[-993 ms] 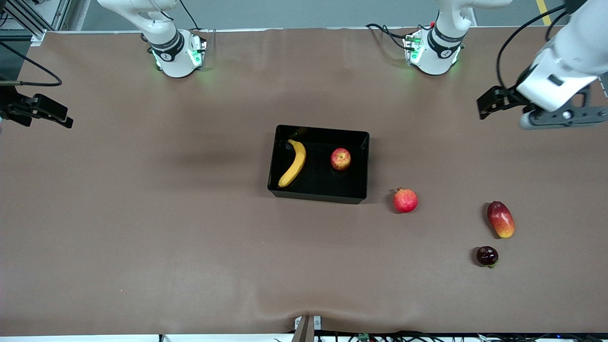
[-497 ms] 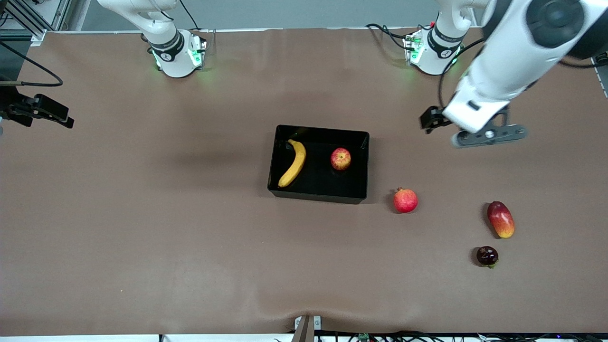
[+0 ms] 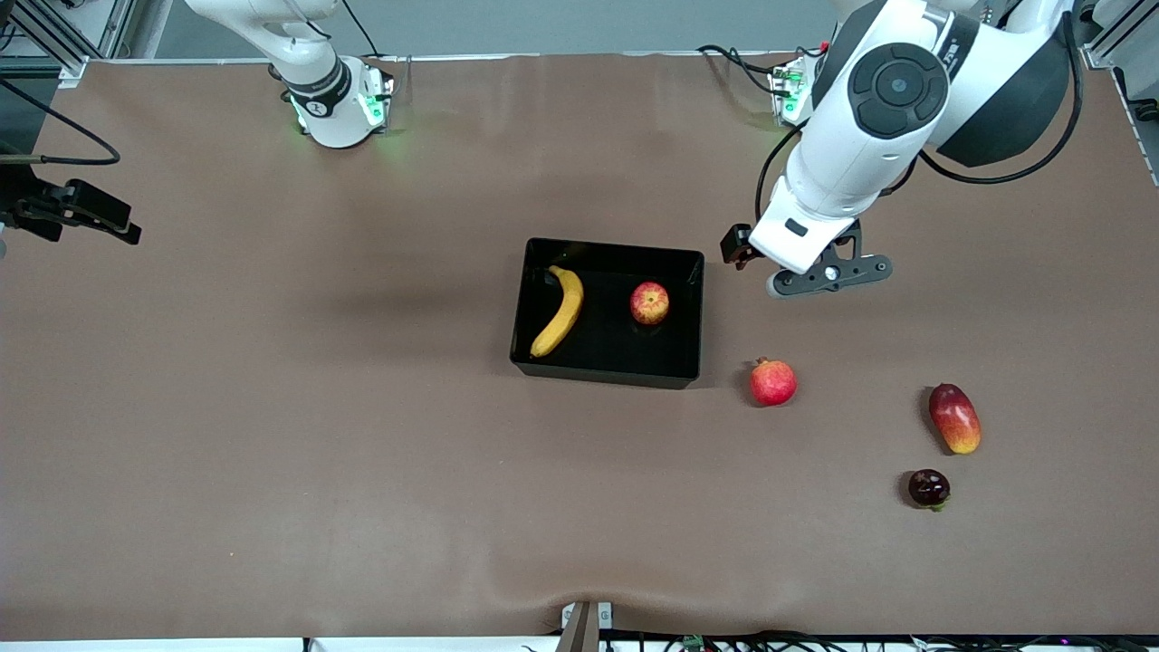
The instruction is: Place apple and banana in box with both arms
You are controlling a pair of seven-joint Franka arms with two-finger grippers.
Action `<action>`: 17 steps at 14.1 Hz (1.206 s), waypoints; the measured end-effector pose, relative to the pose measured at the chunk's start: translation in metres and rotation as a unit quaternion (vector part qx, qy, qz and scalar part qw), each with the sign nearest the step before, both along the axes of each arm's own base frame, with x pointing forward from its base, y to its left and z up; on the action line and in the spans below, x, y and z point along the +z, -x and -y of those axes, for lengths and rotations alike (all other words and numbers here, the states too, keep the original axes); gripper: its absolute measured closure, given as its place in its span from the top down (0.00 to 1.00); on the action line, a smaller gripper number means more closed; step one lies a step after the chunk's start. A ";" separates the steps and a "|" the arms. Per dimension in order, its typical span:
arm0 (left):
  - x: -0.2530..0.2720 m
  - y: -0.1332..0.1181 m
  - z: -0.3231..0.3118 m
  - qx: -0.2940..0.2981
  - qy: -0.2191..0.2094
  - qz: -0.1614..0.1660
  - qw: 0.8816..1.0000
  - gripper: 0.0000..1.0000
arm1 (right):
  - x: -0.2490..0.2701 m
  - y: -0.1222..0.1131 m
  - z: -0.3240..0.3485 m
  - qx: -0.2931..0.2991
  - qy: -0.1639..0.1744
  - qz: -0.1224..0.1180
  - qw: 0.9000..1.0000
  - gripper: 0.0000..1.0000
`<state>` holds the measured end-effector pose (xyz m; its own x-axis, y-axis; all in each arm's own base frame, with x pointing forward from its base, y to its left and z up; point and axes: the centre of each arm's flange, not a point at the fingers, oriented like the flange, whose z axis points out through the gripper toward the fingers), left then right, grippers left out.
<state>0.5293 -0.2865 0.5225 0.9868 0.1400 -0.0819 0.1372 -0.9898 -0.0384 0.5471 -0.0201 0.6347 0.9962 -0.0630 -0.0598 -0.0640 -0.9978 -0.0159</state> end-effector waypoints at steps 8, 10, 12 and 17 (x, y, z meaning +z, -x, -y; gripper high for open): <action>0.071 -0.013 -0.129 -0.027 -0.005 0.021 0.999 1.00 | 0.000 0.000 0.000 0.000 0.000 0.000 1.000 1.00; 0.090 -0.005 -0.152 -0.044 -0.008 0.027 0.999 1.00 | 0.000 0.000 0.000 0.000 0.000 0.000 1.000 1.00; 0.101 0.002 -0.163 -0.051 -0.011 0.028 0.998 1.00 | 0.000 0.000 0.000 0.000 0.000 -0.001 1.000 1.00; 0.111 0.003 -0.191 -0.055 -0.013 0.032 0.998 1.00 | 0.000 0.000 0.000 0.000 0.000 -0.001 1.000 1.00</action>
